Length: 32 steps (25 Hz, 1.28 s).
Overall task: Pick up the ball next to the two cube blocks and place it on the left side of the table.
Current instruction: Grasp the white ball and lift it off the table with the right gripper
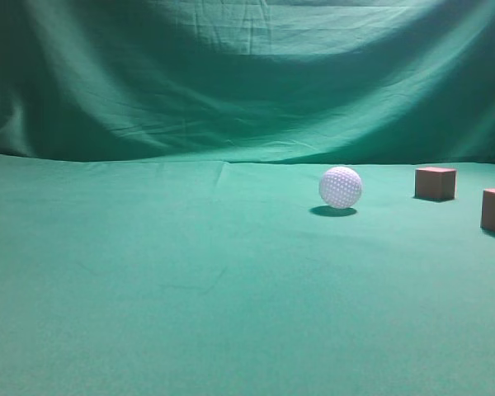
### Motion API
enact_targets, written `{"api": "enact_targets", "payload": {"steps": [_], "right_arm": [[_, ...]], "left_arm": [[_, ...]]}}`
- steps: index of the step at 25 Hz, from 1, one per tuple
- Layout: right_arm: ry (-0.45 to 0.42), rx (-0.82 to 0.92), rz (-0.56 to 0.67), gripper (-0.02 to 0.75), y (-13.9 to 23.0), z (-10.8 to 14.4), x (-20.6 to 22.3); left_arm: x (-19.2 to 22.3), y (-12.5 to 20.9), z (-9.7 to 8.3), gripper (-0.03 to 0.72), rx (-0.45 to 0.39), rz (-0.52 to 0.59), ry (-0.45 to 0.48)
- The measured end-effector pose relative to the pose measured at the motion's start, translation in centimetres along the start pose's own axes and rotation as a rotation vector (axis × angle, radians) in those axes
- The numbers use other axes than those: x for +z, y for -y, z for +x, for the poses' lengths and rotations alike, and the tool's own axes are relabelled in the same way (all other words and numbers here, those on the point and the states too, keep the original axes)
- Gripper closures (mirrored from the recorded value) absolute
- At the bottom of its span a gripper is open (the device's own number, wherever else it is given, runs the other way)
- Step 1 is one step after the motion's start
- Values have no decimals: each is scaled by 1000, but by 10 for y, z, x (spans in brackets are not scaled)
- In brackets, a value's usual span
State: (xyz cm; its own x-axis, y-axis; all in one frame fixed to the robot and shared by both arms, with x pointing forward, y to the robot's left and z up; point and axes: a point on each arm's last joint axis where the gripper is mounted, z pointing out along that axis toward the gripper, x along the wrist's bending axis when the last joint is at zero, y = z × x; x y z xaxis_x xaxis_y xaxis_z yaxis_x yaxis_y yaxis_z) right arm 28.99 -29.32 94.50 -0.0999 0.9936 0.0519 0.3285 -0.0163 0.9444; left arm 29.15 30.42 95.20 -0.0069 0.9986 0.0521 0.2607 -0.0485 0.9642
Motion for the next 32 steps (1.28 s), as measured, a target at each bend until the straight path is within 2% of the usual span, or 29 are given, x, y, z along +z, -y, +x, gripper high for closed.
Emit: {"api": "enact_targets", "payload": {"steps": [23, 26, 30, 32], "right_arm": [[2, -13, -18, 738, -1, 0, 0], [-48, 100, -216, 738, -18, 3, -1], [-63, 82, -542, 738, -46, 3, -12], [-63, 79, -566, 738, -53, 4, -16]], "left_arm": [[0, 0, 0, 688, 0, 0, 0], [0, 0, 0, 688, 0, 0, 0], [0, 0, 0, 688, 0, 0, 0], [0, 0, 0, 688, 0, 0, 0]]}}
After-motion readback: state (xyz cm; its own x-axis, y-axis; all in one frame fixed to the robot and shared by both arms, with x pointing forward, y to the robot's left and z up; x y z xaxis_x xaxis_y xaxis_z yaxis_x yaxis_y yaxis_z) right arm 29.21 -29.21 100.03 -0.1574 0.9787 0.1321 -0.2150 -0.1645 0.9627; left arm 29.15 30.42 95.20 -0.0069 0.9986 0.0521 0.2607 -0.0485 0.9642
